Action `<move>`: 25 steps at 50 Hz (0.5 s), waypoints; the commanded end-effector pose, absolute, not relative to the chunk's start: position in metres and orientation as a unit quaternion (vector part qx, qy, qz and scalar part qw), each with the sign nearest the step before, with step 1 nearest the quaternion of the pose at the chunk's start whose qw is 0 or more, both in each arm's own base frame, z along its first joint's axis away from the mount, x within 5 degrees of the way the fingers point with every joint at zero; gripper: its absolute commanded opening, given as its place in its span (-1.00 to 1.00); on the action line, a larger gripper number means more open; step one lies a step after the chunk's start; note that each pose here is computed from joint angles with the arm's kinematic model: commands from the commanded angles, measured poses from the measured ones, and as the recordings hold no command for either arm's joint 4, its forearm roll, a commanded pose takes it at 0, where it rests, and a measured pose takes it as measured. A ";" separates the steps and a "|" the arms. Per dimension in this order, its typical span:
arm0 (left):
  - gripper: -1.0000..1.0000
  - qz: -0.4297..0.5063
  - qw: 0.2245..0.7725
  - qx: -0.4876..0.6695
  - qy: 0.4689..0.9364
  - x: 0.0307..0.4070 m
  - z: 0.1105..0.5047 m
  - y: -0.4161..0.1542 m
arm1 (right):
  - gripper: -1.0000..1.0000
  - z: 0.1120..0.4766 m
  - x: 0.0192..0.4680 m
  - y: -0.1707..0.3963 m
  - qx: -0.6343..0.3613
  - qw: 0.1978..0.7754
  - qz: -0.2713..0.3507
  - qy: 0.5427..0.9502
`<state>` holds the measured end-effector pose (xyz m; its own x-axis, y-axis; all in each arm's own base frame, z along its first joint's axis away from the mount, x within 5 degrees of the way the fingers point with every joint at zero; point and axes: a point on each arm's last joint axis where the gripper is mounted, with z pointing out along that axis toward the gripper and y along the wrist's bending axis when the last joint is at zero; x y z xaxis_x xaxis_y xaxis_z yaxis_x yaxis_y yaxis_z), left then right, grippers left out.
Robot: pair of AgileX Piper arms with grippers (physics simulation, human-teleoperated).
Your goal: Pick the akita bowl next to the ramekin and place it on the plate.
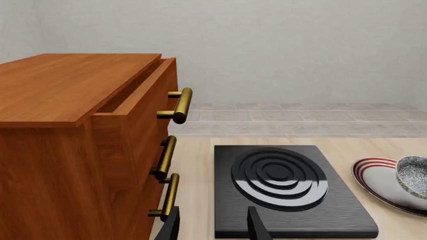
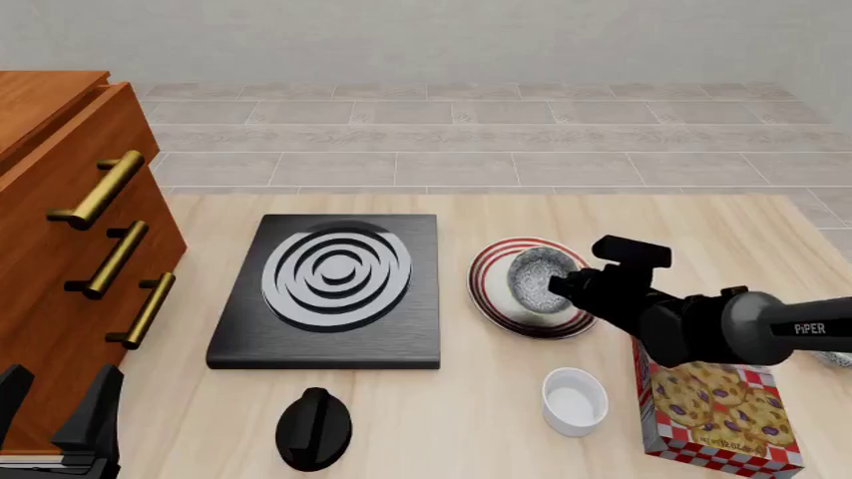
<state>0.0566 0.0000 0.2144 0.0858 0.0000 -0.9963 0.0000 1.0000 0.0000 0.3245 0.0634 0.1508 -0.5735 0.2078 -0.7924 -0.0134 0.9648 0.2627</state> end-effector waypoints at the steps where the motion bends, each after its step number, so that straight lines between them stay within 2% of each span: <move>1: 1.00 0.000 0.737 0.000 0.676 0.057 0.214 0.000 | -1.00 0.149 0.330 0.064 0.060 0.460 0.122 0.877; 25: 1.00 0.000 0.737 0.000 0.676 0.057 0.214 0.000 | -1.00 0.139 0.334 0.064 0.061 0.455 0.121 0.880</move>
<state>0.0566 0.0000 0.2144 0.0858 0.0000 -0.9963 0.0000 1.0000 0.0000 0.3305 0.0637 0.1407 -0.5825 0.2078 -0.7858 -0.0076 0.9654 0.2608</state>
